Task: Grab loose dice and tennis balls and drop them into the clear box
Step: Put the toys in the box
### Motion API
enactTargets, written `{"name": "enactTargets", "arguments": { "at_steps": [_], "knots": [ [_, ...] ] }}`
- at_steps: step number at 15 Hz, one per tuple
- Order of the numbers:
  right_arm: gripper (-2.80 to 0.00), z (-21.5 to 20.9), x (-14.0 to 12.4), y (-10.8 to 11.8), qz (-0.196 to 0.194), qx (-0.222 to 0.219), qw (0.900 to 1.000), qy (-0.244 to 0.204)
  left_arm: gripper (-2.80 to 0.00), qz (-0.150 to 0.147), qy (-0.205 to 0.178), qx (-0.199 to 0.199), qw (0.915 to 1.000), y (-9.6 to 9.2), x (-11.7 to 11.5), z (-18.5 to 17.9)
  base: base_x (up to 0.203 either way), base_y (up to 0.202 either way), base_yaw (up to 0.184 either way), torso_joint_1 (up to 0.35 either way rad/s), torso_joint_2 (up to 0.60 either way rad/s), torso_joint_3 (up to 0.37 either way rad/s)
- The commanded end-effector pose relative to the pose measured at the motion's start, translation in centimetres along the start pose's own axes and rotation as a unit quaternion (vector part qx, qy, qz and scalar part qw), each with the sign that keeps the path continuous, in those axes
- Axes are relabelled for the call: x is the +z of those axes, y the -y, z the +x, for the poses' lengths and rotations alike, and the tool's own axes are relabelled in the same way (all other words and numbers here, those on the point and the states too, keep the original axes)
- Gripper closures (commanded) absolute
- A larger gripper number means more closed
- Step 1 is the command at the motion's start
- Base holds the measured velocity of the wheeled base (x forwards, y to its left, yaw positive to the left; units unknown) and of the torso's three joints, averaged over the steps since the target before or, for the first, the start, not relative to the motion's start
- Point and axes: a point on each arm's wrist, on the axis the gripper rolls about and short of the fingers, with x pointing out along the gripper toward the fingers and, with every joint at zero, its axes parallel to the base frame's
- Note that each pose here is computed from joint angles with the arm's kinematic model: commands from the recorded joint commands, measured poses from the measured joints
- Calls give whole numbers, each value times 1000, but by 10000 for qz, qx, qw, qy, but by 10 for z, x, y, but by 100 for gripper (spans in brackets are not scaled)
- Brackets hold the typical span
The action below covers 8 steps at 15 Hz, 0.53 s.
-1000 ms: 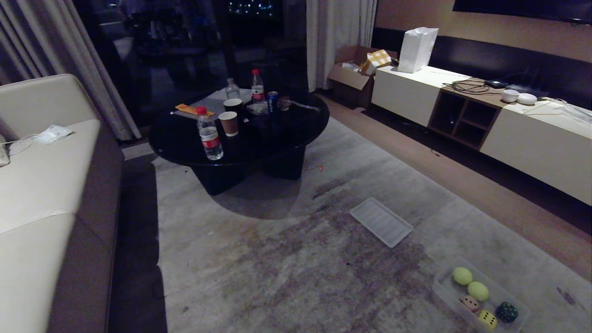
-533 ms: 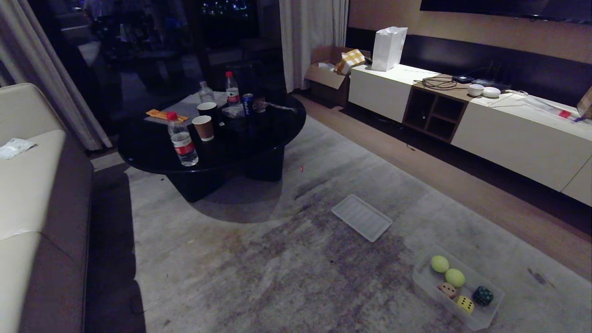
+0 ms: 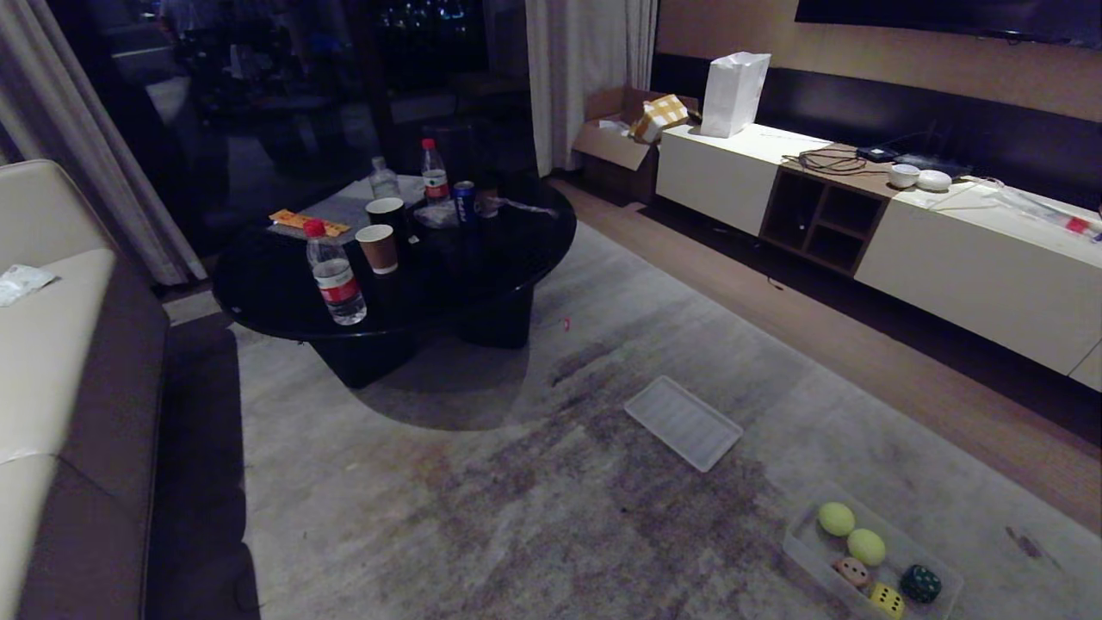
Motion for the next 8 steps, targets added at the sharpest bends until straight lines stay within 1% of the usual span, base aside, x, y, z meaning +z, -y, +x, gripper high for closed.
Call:
{"name": "enactTargets", "arguments": {
  "at_steps": [1, 6, 7, 8],
  "knots": [
    [0, 0, 0, 0, 2, 2, 10000, -7, 0, 0, -6, 0, 10000, 0, 0, 0, 185, 0, 2, 6, 7, 6],
    [0, 0, 0, 0, 2, 2, 10000, -5, 0, 9, -6, -8, 10000, 0, 0, 0, 183, 0, 2, 2, 0, 2],
    [0, 0, 0, 0, 10, 2, 10000, -3, 0, 4, -13, -8, 10000, 0, -1, 0, 135, 0, 4, 5, 2, 5],
    [0, 0, 0, 0, 2, 2, 10000, -10, 0, 2, -13, -8, 10000, 0, -1, 0, 56, 0, -1, -2, 6, -4]
  ]
}}
